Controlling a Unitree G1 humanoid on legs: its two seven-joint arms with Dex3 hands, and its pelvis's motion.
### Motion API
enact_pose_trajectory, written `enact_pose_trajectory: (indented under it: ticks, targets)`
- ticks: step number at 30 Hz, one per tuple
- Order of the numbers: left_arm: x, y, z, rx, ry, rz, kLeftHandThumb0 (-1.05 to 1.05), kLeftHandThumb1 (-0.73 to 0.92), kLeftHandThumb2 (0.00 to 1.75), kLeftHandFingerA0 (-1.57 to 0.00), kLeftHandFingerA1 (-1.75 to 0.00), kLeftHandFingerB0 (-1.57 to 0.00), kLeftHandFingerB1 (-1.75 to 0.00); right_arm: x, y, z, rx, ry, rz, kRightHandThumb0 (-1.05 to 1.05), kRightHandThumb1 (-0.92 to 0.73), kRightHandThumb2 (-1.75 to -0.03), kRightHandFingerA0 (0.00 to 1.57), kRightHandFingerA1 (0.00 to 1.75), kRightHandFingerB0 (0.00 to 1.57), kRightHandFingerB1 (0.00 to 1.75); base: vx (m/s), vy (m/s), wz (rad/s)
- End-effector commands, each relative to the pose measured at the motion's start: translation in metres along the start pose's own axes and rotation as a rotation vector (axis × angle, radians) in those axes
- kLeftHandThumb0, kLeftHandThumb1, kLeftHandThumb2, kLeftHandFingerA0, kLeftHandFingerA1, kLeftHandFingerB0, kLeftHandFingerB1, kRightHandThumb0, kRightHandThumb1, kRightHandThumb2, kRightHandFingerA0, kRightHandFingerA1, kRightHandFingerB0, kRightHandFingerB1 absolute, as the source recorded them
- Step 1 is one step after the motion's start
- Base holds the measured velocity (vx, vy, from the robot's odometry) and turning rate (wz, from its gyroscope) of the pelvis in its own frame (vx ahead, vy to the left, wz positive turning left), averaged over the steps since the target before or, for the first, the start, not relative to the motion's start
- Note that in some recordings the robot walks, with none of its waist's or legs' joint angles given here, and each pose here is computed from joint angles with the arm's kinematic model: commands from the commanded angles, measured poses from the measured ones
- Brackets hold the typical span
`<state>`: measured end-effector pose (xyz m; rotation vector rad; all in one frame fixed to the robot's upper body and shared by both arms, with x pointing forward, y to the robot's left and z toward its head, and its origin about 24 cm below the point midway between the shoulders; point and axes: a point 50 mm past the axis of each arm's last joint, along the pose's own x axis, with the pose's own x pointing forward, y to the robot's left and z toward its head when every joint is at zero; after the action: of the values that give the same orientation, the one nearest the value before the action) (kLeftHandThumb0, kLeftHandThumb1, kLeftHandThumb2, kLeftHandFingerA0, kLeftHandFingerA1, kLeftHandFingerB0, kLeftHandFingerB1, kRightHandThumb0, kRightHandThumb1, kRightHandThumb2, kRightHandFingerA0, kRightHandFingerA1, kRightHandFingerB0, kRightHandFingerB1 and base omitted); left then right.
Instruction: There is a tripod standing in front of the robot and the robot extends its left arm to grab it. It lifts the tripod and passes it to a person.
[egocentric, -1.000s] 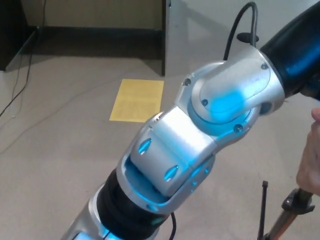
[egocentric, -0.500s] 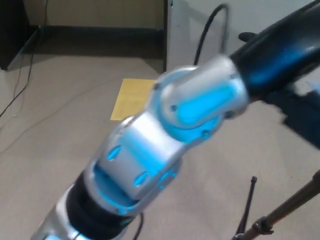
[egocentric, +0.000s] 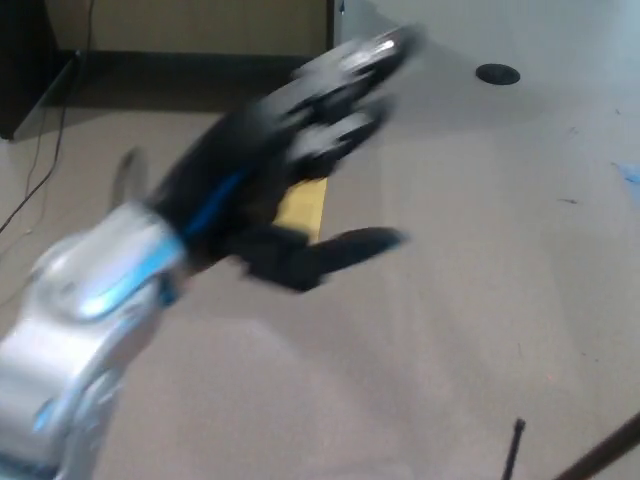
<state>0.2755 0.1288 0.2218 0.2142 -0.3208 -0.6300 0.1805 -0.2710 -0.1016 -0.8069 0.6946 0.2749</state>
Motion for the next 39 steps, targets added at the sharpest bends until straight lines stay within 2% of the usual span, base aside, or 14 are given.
enact_pose_trajectory:
  ticks: [1, 2, 3, 4, 5, 7, 15, 16, 17, 18, 24, 27, 28, 39]
  targets:
    - [-0.063, 0.019, -0.048, -0.076, 0.105, 0.106, -0.74, 0.43, 0.80, 0.00, -0.07, 0.00, 0.00, -0.001, -0.001, -0.003, 0.002, 0.007, -0.012, -0.39, -0.70, -0.62, 0.73, 0.44, 0.52, 0.38, 0.00, 0.000, 0.00]
    - [-0.071, 0.020, -0.057, -0.106, 0.128, 0.121, -0.74, 0.43, 0.80, 0.00, -0.07, 0.00, 0.00, -0.001, -0.001, -0.003, 0.000, 0.007, -0.012, -0.39, -0.70, -0.62, 0.73, 0.44, 0.52, 0.38, 0.00, 0.000, 0.00]
    - [-0.086, 0.020, -0.072, -0.121, 0.166, 0.154, -0.82, 0.51, 0.56, 0.00, -0.14, 0.00, 0.00, -0.002, 0.000, -0.004, 0.002, 0.009, -0.005, -0.39, -0.70, -0.61, 0.71, 0.43, 0.52, 0.38, 0.00, 0.000, 0.00]
    - [-0.095, 0.020, -0.081, -0.129, 0.194, 0.176, -0.90, 0.49, 0.61, 0.00, -0.19, 0.00, 0.00, -0.002, 0.000, -0.004, 0.002, 0.010, -0.002, -0.39, -0.70, -0.62, 0.72, 0.44, 0.52, 0.38, 0.00, 0.000, 0.00]
    - [-0.108, 0.022, -0.094, -0.143, 0.241, 0.211, -0.80, 0.44, 0.87, 0.00, -0.16, 0.00, -0.01, -0.002, 0.000, -0.004, 0.000, 0.010, -0.001, -0.39, -0.70, -0.61, 0.72, 0.44, 0.52, 0.38, 0.00, 0.000, 0.00]
    - [-0.143, 0.024, -0.126, -0.172, 0.390, 0.309, -0.82, 0.39, 0.77, -0.03, -0.20, 0.00, 0.00, -0.003, 0.000, -0.005, 0.001, 0.011, 0.000, -0.39, -0.70, -0.61, 0.75, 0.46, 0.52, 0.38, 0.00, 0.000, 0.00]
    - [-0.236, 0.021, -0.202, -0.141, 0.751, 0.523, -0.66, 0.40, 0.80, -0.03, -0.31, -0.02, -0.12, -0.004, -0.002, -0.008, 0.003, 0.018, -0.007, -0.40, -0.69, -0.62, 0.72, 0.44, 0.52, 0.38, 0.00, 0.000, 0.00]
    - [-0.242, 0.020, -0.206, -0.148, 0.789, 0.541, -0.72, 0.47, 0.56, -0.07, -0.29, 0.00, -0.22, -0.004, -0.001, -0.008, 0.000, 0.019, -0.005, -0.39, -0.70, -0.61, 0.72, 0.44, 0.52, 0.37, 0.00, 0.000, 0.00]
    - [-0.247, 0.019, -0.209, -0.141, 0.823, 0.556, -0.72, 0.47, 0.56, -0.07, -0.29, 0.00, -0.22, -0.005, 0.000, -0.009, -0.001, 0.022, -0.002, -0.39, -0.70, -0.61, 0.72, 0.44, 0.52, 0.37, 0.00, 0.000, 0.00]
    - [-0.254, 0.019, -0.214, -0.146, 0.861, 0.584, -0.63, 0.40, 0.77, -0.05, -0.34, -0.06, -0.17, -0.005, 0.001, -0.009, 0.011, 0.020, 0.002, -0.37, -0.70, -0.61, 0.71, 0.44, 0.52, 0.38, 0.00, 0.000, 0.00]
    - [-0.285, 0.018, -0.234, 0.032, 1.074, 0.658, -0.55, 0.43, 0.70, -0.29, -0.43, -0.15, -0.36, -0.003, 0.001, -0.010, -0.001, 0.041, 0.003, -0.38, -0.69, -0.62, 0.76, 0.45, 0.53, 0.38, 0.00, 0.000, 0.00]
    - [-0.287, 0.021, -0.235, 0.038, 1.128, 0.645, -0.50, 0.47, 0.70, -0.30, -0.44, -0.22, -0.38, -0.003, -0.001, -0.010, 0.006, 0.046, 0.003, -0.38, -0.70, -0.61, 0.75, 0.45, 0.53, 0.38, 0.00, 0.000, 0.00]
    - [-0.289, 0.021, -0.236, 0.058, 1.152, 0.621, -0.43, 0.57, 0.58, -0.42, -0.38, -0.28, -0.31, -0.004, -0.001, -0.011, 0.005, 0.045, 0.003, -0.39, -0.69, -0.61, 0.74, 0.44, 0.53, 0.38, 0.00, 0.000, 0.00]
    - [-0.301, 0.013, -0.247, 0.120, 1.315, 0.399, -0.53, 0.61, 0.59, -0.53, -0.39, -0.29, -0.31, -0.009, 0.002, -0.021, 0.023, 0.081, 0.009, -0.40, -0.70, -0.61, 0.74, 0.44, 0.52, 0.37, 0.00, 0.000, 0.00]
